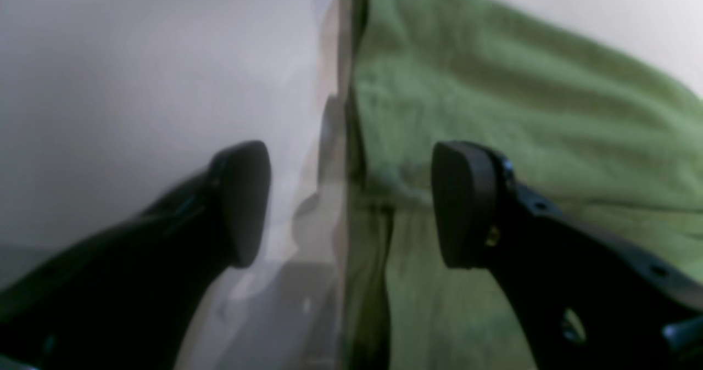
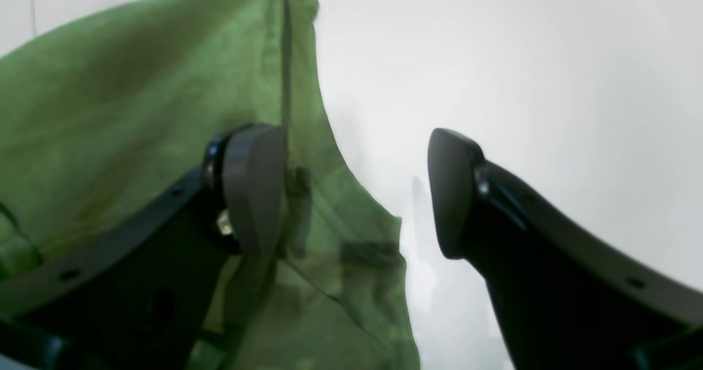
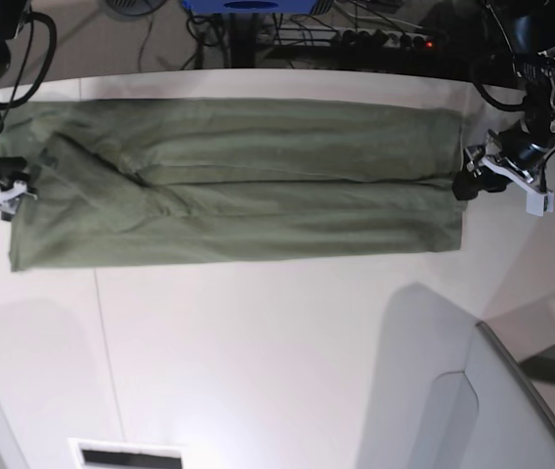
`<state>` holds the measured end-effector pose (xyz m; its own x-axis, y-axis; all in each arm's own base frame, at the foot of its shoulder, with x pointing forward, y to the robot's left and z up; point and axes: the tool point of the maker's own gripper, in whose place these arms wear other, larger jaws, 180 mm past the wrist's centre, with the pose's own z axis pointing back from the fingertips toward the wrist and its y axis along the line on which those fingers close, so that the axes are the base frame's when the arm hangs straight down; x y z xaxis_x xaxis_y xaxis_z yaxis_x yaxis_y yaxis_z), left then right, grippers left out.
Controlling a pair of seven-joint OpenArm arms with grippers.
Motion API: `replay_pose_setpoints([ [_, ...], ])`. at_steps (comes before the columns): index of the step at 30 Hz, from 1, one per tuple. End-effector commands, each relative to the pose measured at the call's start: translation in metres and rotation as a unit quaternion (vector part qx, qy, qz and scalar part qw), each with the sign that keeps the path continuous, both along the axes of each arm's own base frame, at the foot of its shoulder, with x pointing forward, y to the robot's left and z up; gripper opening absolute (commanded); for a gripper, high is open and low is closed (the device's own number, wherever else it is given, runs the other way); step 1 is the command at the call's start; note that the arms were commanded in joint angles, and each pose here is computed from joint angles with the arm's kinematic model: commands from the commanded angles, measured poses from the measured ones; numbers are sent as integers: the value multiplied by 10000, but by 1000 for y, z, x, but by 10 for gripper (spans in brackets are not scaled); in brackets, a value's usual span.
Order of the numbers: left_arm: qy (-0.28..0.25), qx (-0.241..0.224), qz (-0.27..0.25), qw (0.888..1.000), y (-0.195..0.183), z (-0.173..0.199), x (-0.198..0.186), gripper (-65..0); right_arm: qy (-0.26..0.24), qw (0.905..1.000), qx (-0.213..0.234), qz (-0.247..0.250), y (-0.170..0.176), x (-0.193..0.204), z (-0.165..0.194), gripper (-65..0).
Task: Layout the t-shirt on the table in an organized manner, then fold the t-shirt properly
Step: 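Grasp the band end with the left gripper and fold it toward the right gripper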
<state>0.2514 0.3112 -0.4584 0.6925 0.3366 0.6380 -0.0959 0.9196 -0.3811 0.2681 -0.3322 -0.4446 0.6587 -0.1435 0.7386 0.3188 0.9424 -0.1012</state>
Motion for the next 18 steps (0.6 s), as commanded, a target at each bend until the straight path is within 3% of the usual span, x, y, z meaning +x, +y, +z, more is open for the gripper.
replay_pose_setpoints([
  [1, -221, 49, 15, 9997, 7, 12, 11, -204, -263, 9995, -155, 20, -8, 11, 16, -272],
  [4, -212, -85, 25, 9997, -2, 7, 14, -206, -260, 9995, -154, 21, -8, 11, 16, -272],
  [9, -108, -99, -443, 9989, -37, -8, 16, -211, -260, 9995, -154, 21, -8, 11, 16, -272],
  [15, 61, -331, -279, 9990, -43, -28, 4, -224, -260, 9995, -154, 21, -8, 11, 16, -272],
  [16, 104, -358, -255, 9990, -43, -31, 1, -247, -260, 9995, -154, 21, -8, 11, 16, -272],
  [18, 115, -403, -182, 9990, -42, -34, -1, -370, -260, 9995, -154, 21, -8, 11, 16, -272],
])
